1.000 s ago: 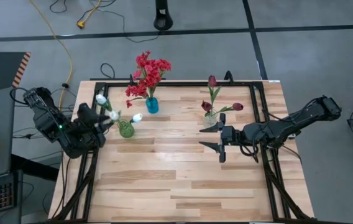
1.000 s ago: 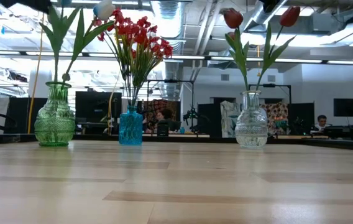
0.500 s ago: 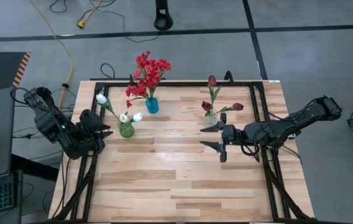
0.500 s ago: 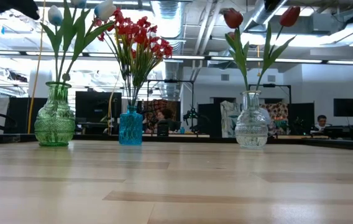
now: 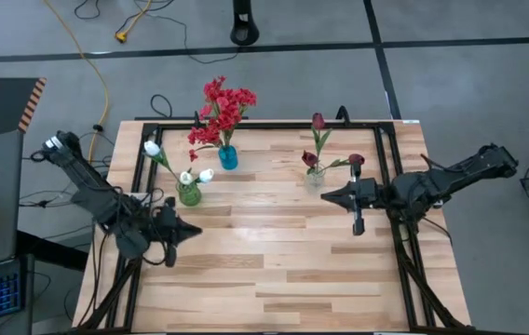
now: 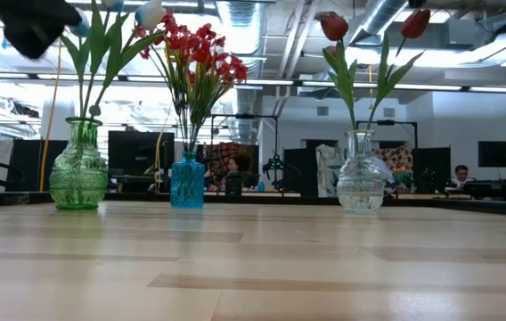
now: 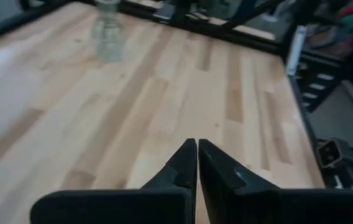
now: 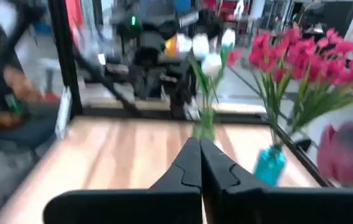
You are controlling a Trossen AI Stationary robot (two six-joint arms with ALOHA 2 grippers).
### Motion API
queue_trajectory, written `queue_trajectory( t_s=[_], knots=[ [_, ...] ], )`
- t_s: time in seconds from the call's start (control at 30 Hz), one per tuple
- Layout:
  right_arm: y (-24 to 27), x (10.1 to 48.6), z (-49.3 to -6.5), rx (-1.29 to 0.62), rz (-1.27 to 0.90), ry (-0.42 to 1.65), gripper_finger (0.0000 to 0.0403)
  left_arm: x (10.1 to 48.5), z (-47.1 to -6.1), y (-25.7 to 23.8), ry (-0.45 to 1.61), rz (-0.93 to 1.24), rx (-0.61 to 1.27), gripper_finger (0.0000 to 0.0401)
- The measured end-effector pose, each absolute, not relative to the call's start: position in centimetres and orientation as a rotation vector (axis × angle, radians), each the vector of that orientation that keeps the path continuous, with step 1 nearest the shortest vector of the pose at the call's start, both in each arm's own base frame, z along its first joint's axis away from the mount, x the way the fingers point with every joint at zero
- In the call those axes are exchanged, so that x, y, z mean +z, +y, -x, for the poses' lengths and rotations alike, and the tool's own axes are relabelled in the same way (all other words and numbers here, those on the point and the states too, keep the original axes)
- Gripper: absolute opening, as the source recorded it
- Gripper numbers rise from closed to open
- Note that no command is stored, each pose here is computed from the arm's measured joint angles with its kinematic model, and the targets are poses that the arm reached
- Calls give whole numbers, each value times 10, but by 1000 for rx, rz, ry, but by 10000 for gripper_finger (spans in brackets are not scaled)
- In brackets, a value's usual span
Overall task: Sort flowers into vase by color
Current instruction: Return to Home Position
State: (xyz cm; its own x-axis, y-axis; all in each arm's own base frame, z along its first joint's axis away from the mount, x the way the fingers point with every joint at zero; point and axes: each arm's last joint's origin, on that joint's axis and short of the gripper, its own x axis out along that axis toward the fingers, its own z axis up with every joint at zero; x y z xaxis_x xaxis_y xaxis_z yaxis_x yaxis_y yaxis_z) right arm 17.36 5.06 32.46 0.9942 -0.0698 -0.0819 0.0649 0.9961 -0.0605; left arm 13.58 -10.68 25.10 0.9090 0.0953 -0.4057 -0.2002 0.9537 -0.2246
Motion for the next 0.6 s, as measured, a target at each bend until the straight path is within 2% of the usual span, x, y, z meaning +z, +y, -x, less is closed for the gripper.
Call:
queue_trajectory(
  t_s=[0.23,0.43,0.6],
  knots=[
    [37,299,-180,87,89,206,38,215,-154,-94,274,280,13,0],
    [24,270,-186,36,44,229,19,213,-166,-73,198,156,-76,0],
    [26,230,-176,57,-8,224,35,211,-159,-58,174,89,-69,0]
  ],
)
